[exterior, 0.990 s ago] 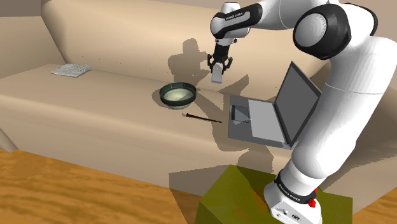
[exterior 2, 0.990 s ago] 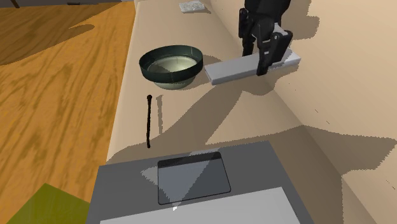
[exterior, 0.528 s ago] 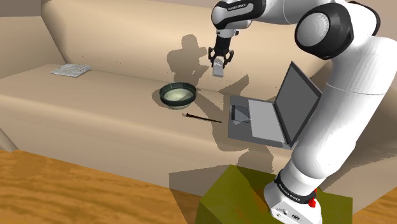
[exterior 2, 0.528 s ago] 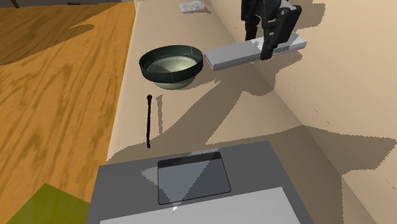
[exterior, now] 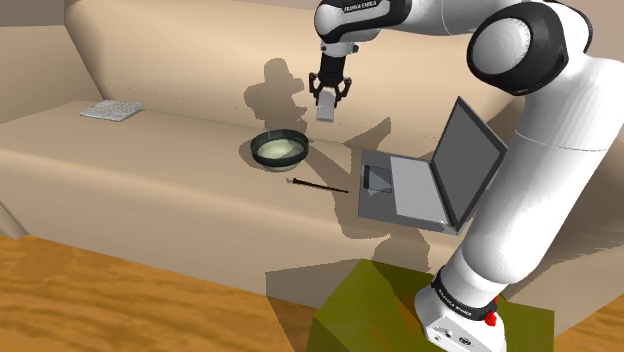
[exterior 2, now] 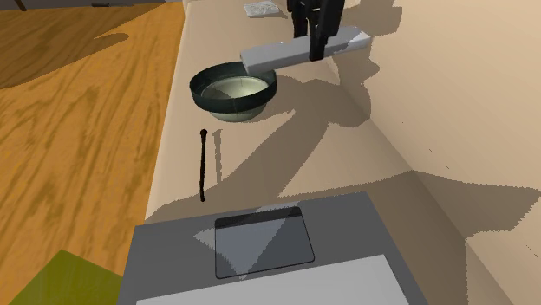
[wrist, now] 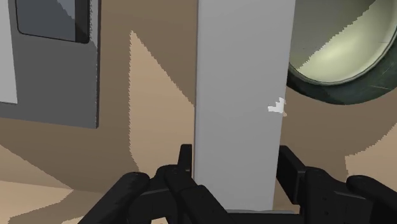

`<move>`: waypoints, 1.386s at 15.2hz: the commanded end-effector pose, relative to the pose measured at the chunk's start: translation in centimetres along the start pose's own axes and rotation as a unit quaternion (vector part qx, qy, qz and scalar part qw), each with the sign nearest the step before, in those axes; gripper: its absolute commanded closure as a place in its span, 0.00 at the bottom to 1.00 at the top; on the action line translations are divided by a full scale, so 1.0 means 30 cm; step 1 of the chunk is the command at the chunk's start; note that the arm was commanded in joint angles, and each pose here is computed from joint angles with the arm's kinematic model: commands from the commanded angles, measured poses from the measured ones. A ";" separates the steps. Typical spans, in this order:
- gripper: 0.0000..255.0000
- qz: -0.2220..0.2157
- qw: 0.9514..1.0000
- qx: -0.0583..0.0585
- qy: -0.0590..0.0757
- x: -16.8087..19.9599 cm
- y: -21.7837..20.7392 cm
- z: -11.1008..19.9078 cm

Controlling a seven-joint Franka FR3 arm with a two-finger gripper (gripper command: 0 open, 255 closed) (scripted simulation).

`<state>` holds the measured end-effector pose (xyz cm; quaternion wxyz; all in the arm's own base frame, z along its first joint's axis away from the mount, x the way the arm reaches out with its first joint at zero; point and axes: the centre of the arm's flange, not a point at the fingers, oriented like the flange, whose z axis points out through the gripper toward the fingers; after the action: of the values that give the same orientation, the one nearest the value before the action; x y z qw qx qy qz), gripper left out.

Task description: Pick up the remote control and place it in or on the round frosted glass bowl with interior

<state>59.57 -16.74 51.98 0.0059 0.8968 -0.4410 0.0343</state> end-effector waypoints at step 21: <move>1.00 0.001 1.000 0.000 0.000 -0.348 -0.452 0.155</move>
<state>64.25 -0.37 47.48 0.0061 0.8964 -0.4419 0.0343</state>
